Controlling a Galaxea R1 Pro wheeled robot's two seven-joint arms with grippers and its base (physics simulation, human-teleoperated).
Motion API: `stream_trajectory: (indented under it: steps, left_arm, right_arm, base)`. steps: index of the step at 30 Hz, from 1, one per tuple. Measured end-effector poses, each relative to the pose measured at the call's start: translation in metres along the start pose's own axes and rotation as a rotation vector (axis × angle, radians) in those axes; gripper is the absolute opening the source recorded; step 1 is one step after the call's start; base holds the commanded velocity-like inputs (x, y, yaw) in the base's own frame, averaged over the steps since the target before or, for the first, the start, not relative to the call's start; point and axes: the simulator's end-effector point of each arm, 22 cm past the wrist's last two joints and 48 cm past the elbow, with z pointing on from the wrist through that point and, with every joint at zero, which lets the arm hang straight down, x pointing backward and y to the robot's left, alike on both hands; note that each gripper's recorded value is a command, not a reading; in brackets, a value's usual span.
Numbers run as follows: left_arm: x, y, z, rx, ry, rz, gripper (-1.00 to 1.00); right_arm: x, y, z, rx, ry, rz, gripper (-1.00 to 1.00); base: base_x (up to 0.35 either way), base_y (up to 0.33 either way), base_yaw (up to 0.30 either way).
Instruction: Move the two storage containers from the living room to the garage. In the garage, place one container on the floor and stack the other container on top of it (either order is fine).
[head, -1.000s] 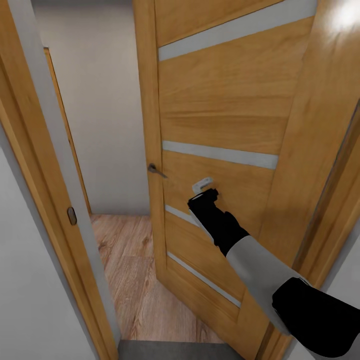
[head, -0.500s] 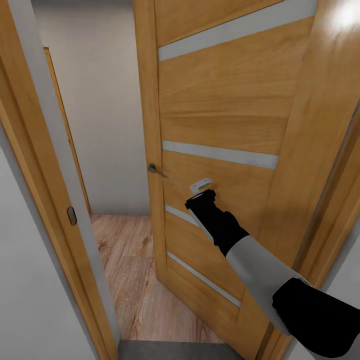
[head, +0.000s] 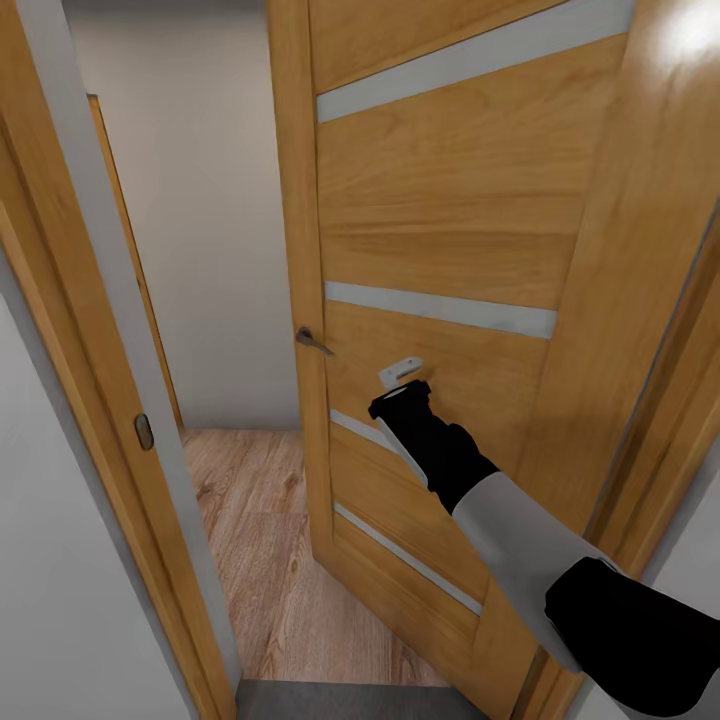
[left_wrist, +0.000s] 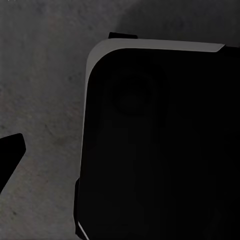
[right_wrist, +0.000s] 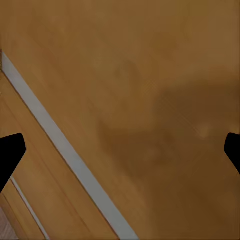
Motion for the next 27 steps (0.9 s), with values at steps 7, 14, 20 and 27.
stream_trajectory:
  steps: [7, 14, 20, 27]
  left_arm:
    - [0.000, 0.000, 0.000, 0.000, 0.000, -0.001, 1.00]
    - [0.000, -0.001, 0.000, 0.001, 0.000, 0.000, 1.00]
    - [0.000, 0.000, 0.000, 0.000, -0.001, 0.000, 1.00]
    - [0.000, 0.000, 0.000, 0.001, -0.001, 0.000, 1.00]
  right_arm:
    - [-0.006, 0.007, -0.003, -0.031, -0.017, 0.008, 1.00]
    - [-0.032, 0.051, -0.023, -0.245, -0.082, 0.018, 1.00]
    - [-0.034, 0.053, -0.025, -0.252, -0.085, 0.015, 1.00]
    - [-0.033, 0.052, -0.025, -0.243, -0.083, 0.008, 1.00]
  base:
    - [0.000, 0.000, 0.000]
    - [0.000, 0.000, 0.000]
    - [0.109, 0.000, 0.000]
    - [0.299, 0.000, 0.000]
